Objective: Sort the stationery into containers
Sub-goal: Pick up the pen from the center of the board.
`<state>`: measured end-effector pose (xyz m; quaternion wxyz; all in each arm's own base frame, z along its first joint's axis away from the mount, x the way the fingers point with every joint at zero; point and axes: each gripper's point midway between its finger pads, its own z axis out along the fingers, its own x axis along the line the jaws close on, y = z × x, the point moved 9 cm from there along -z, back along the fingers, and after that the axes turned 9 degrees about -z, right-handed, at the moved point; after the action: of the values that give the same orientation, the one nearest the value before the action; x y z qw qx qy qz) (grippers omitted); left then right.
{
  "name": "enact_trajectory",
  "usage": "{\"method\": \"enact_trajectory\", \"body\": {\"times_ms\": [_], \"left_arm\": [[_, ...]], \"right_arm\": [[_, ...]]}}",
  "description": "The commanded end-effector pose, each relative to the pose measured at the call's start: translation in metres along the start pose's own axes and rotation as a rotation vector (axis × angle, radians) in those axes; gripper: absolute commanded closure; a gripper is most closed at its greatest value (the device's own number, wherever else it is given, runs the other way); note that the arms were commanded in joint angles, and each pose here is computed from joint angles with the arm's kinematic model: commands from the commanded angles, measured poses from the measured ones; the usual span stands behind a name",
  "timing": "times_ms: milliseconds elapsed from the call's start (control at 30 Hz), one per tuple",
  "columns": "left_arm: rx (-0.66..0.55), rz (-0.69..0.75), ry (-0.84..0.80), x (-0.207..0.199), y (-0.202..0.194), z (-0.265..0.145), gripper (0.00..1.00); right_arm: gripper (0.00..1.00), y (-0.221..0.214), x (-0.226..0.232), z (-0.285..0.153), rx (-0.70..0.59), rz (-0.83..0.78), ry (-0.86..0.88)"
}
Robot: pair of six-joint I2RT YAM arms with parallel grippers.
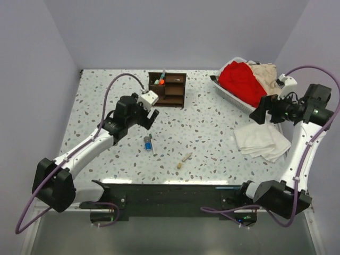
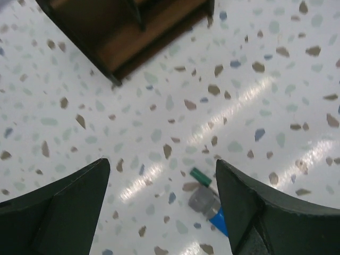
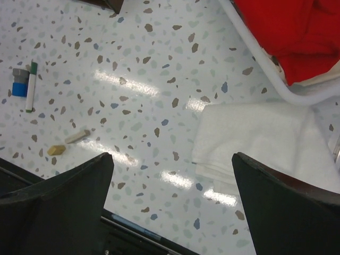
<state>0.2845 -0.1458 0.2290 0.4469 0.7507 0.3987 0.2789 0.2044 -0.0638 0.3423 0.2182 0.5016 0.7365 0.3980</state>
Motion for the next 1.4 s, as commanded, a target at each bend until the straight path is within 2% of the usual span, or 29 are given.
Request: {"method": "enact_trajectory", "body": {"times_ms": [0,67,233,300,400,500,533,600,667,833,1067,1367], "left_arm": [[0.187,-0.116,-0.073,-0.007,-0.049,0.006,0.16],[0.205,-0.168,-0.11,-0.003,-0.05,0.016,0.19],[0.251,-0.18,-0.048,0.019,-0.051,0.043,0.2],[0.24,-0.194,-0.046,0.025,-0.043,0.052,0.2],[0.295,-0.212,-0.071,0.026,-0.051,0.072,0.2],[0.346,-0.267,-0.141,0.018,-0.055,0.08,0.3],[0.362,-0.306,-0.167,0.014,-0.058,0.079,0.38],[0.399,-0.366,-0.171,0.009,-0.064,0.074,0.41],[0.432,-0.418,-0.146,0.005,-0.073,0.065,0.39],[0.486,-0.438,-0.124,0.002,-0.091,0.056,0.37],[0.522,-0.461,-0.132,0.0,-0.101,0.063,0.37],[0.574,-0.485,-0.168,-0.006,-0.115,0.066,0.49]], "right_arm": [[0.01,0.021,0.017,-0.001,-0.092,-0.086,-0.093],[0.01,0.023,0.022,0.006,-0.097,-0.094,-0.063],[0.01,0.018,0.032,0.019,-0.091,-0.087,-0.041],[0.01,0.016,0.034,0.021,-0.089,-0.092,-0.038],[0.01,0.013,0.035,0.024,-0.074,-0.099,-0.036],[0.01,0.013,0.035,0.023,-0.074,-0.099,-0.042],[0.01,0.013,0.035,0.023,-0.076,-0.099,-0.044],[0.01,0.014,0.035,0.023,-0.079,-0.095,-0.042],[0.01,0.014,0.034,0.025,-0.079,-0.091,-0.042],[0.01,0.015,0.033,0.027,-0.079,-0.081,-0.042],[0.01,0.018,0.03,0.028,-0.072,-0.088,-0.042],[0.01,0.01,0.031,0.03,-0.056,-0.09,-0.041]]}}
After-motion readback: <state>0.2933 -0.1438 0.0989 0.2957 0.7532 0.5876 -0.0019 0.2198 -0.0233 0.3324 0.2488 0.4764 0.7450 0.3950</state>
